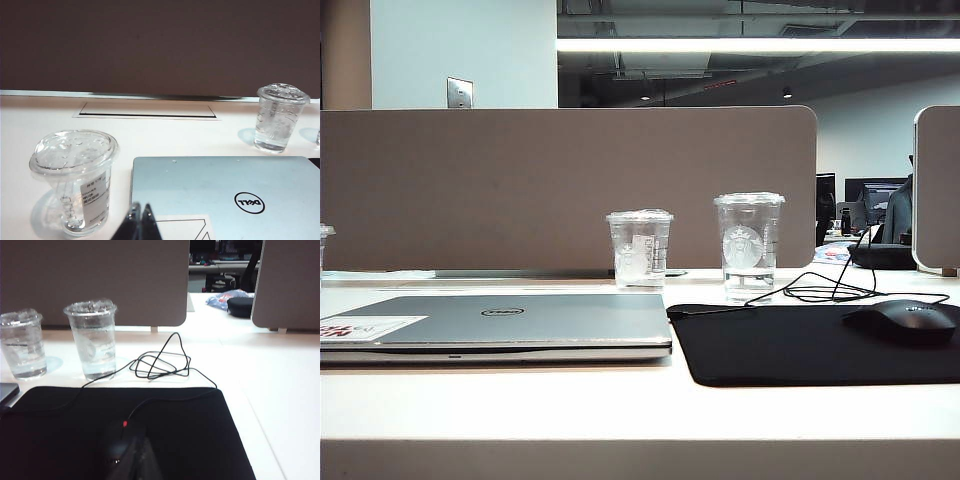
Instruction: Pick up the coffee cup on the left and place it on the left side of the laptop.
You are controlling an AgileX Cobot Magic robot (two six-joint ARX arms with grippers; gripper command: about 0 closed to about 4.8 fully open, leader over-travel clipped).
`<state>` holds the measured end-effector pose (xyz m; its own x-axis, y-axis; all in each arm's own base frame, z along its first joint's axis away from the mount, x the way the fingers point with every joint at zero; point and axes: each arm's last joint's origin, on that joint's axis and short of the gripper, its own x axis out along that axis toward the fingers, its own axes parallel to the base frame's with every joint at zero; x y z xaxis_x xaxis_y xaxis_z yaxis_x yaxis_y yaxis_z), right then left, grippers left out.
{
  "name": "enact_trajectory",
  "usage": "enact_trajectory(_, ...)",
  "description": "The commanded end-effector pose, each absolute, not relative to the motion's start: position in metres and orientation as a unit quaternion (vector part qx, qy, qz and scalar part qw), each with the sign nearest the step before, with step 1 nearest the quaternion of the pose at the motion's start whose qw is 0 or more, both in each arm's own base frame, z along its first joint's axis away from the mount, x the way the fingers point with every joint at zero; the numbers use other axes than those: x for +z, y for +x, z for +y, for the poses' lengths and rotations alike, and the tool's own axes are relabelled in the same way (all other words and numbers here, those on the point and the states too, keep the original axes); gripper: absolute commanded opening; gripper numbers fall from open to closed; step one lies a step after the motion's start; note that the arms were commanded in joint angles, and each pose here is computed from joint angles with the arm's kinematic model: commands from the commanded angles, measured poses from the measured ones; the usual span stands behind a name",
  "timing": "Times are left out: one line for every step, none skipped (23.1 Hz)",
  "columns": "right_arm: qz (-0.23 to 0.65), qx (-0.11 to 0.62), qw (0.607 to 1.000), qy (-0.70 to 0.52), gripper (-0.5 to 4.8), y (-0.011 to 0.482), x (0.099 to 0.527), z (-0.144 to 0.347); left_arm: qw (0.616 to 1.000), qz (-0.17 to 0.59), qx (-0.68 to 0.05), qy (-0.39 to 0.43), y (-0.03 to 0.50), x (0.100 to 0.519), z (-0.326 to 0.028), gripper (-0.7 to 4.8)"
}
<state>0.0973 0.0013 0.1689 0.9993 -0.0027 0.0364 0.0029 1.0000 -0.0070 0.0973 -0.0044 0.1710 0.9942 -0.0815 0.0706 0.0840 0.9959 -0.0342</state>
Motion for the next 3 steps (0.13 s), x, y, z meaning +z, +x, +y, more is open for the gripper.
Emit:
enact_trajectory(-0.023, -0.002, 1.0, -0.004, -0.01, 0.0974, 0.1684, 0.0013, 0.998, -0.043, -0.043, -0.017, 0.097, 0.1735, -0.0046, -0.05)
enact_trajectory(-0.024, -0.002, 1.0, -0.004, -0.01, 0.0974, 0.1685, 0.0013, 0.998, -0.043, -0.043, -0.017, 0.097, 0.1735, -0.0046, -0.05)
enact_trajectory(-0.024, -0.002, 1.0, -0.003, -0.01, 0.0974, 0.1685, 0.0013, 0.998, -0.043, -0.043, -0.017, 0.097, 0.1735, -0.0046, -0.05)
